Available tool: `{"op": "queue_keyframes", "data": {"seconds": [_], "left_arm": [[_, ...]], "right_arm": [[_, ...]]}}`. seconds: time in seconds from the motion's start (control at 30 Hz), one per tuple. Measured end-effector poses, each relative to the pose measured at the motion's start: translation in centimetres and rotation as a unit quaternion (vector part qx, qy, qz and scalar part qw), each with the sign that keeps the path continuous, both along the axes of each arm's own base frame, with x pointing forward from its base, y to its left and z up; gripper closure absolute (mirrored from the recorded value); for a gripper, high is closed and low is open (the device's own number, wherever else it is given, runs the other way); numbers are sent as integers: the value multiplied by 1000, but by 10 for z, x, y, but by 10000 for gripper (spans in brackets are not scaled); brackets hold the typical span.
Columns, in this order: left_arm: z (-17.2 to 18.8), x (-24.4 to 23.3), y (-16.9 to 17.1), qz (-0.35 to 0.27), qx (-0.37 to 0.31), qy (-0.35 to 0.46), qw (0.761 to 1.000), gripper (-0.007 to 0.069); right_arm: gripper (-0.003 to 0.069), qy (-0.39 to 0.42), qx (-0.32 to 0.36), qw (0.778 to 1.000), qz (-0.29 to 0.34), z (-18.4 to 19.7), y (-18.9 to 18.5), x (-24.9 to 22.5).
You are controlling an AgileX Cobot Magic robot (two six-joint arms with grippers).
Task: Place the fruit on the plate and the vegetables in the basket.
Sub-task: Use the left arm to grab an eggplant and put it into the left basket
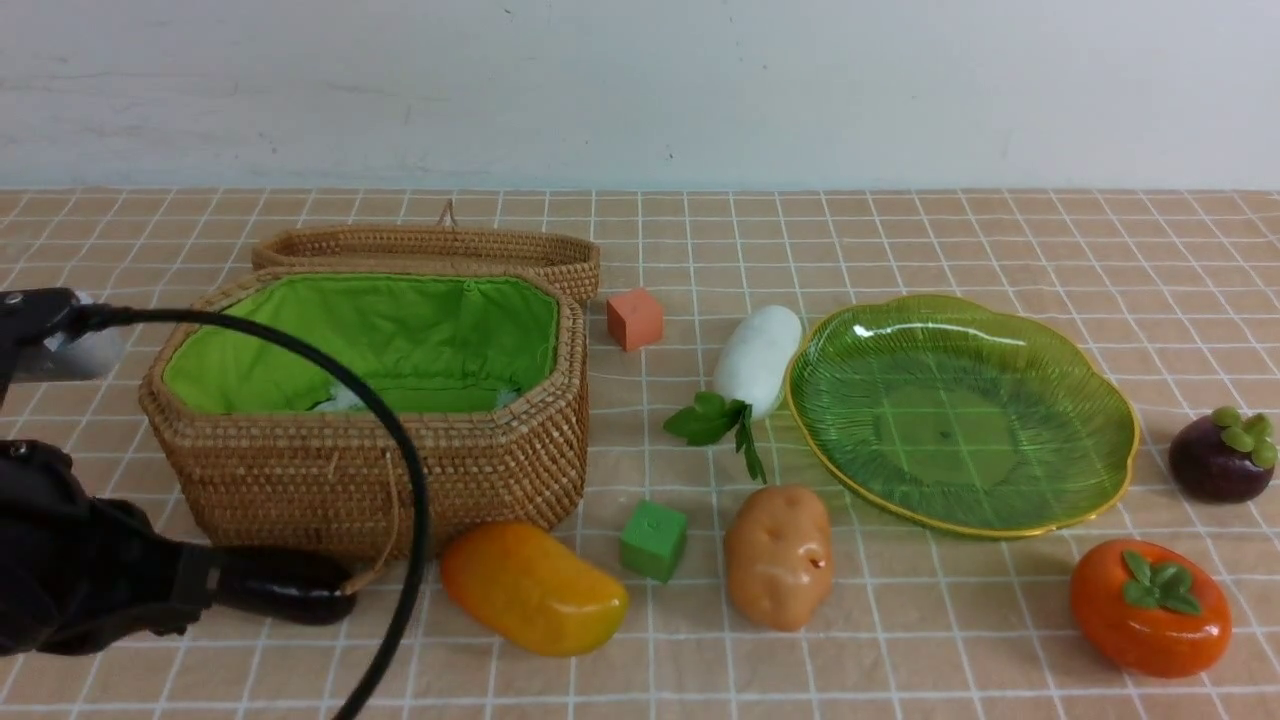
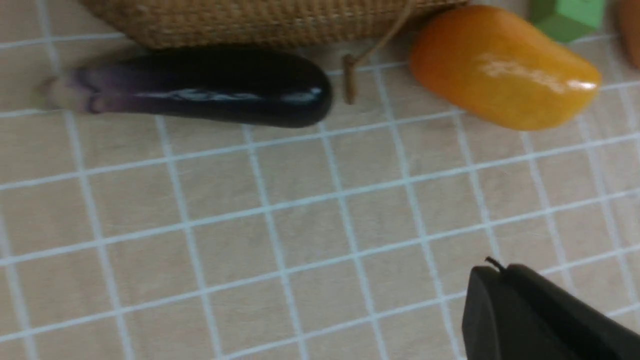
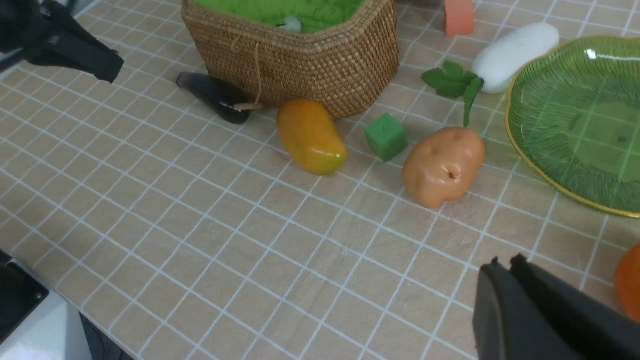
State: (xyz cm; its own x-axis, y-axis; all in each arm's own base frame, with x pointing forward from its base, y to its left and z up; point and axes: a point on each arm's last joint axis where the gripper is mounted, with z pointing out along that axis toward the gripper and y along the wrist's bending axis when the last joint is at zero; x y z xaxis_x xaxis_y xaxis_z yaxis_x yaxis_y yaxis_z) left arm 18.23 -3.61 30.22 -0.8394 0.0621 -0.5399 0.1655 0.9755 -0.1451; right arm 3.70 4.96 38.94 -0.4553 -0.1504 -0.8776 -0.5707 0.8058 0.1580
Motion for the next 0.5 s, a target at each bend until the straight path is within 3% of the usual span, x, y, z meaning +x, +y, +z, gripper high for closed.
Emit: {"op": "queue_keyframes", "data": {"seconds": [0.2, 0.37, 0.47, 0.5], "left_arm": [[-10, 16, 13, -11, 90, 3, 996, 638], [-32, 37, 38, 18, 109, 49, 993, 638], [-42, 47, 49, -12, 116, 48, 992, 638], [-46, 51, 51, -74, 140, 41, 987, 638]], "right_arm": [[631, -3, -15, 1000, 4, 0, -1, 0], [624, 1, -22, 1000, 6, -1, -2, -1], [621, 4, -24, 1000, 10, -3, -2, -1], [617, 8, -25, 999, 19, -4, -1, -2]]}}
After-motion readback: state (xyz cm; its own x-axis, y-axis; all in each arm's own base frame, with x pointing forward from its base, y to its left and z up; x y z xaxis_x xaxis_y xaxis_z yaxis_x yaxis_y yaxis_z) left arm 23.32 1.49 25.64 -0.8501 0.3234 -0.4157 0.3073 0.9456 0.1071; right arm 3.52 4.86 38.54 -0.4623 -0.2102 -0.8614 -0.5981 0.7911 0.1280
